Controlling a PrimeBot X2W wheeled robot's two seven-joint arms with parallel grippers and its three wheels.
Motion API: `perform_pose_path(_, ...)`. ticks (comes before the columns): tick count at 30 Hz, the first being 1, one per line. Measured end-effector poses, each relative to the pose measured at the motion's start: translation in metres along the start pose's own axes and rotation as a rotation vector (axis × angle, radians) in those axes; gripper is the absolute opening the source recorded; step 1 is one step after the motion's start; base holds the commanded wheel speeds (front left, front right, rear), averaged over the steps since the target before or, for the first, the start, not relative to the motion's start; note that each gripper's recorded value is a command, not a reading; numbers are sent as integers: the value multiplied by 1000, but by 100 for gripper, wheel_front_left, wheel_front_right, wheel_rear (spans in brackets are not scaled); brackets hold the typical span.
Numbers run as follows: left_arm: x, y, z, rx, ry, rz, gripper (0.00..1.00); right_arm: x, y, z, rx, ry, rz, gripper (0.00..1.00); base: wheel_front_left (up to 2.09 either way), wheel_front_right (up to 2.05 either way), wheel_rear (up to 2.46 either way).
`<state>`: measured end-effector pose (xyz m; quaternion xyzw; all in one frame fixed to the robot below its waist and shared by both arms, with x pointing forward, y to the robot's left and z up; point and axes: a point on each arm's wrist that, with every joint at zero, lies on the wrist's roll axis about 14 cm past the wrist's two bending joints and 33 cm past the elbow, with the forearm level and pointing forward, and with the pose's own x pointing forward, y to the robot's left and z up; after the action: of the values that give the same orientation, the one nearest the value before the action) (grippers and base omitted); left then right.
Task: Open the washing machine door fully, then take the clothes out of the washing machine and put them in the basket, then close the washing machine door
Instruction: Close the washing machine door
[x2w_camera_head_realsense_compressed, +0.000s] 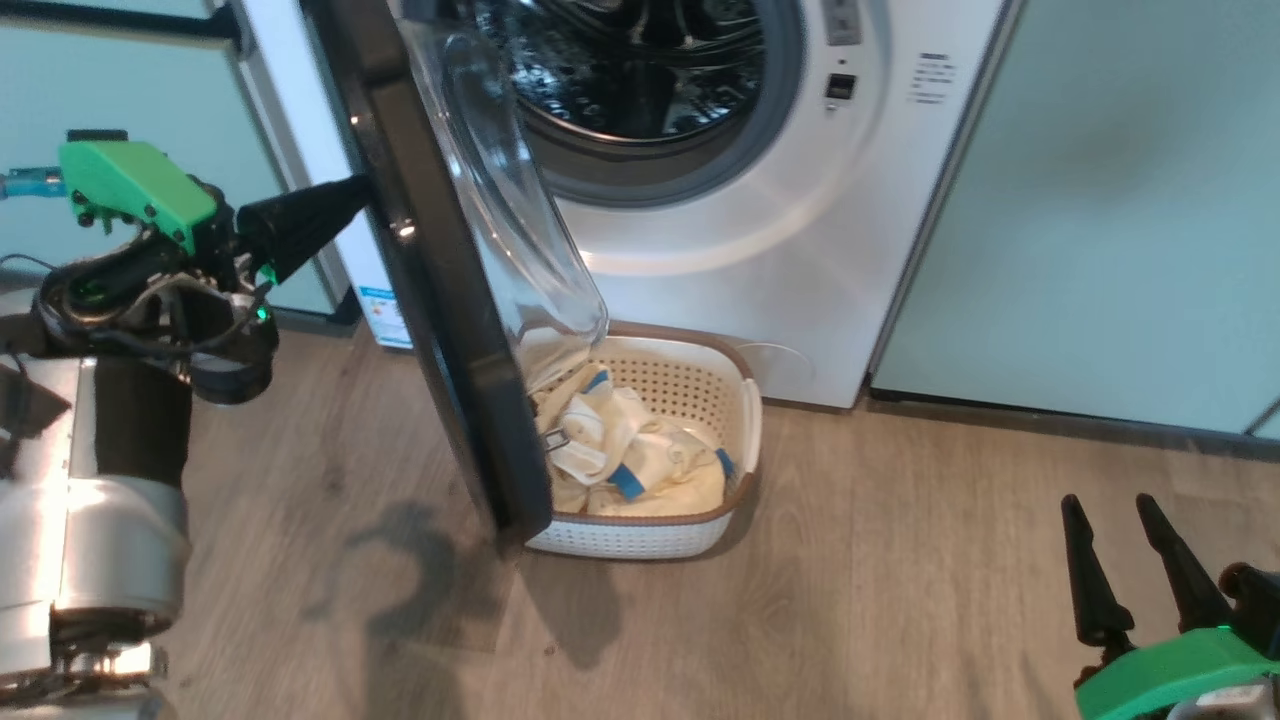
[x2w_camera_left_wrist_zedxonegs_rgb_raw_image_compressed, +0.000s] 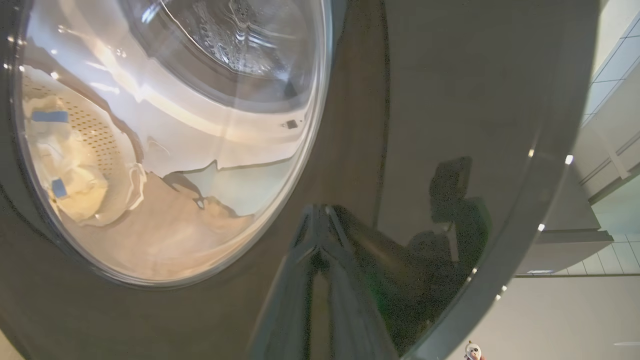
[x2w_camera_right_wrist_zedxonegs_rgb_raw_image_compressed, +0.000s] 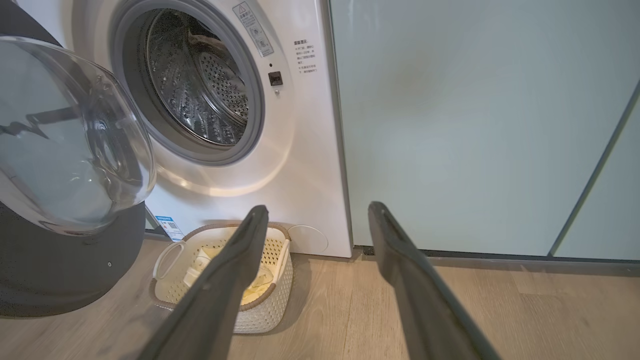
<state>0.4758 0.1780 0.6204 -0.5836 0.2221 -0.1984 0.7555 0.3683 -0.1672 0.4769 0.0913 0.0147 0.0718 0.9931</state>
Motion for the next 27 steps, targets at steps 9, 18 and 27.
perform_pose_path(9,34,-12,-22,-8,53,-46,0,-19,-25,1,0,-5,-85,100,0,0,0)
perform_pose_path(18,70,-11,-48,-23,112,-59,0,-39,-51,1,-2,-2,-177,100,0,0,0)
perform_pose_path(27,93,-14,-67,-31,148,-81,0,-55,-67,3,-5,-7,-237,100,0,0,0)
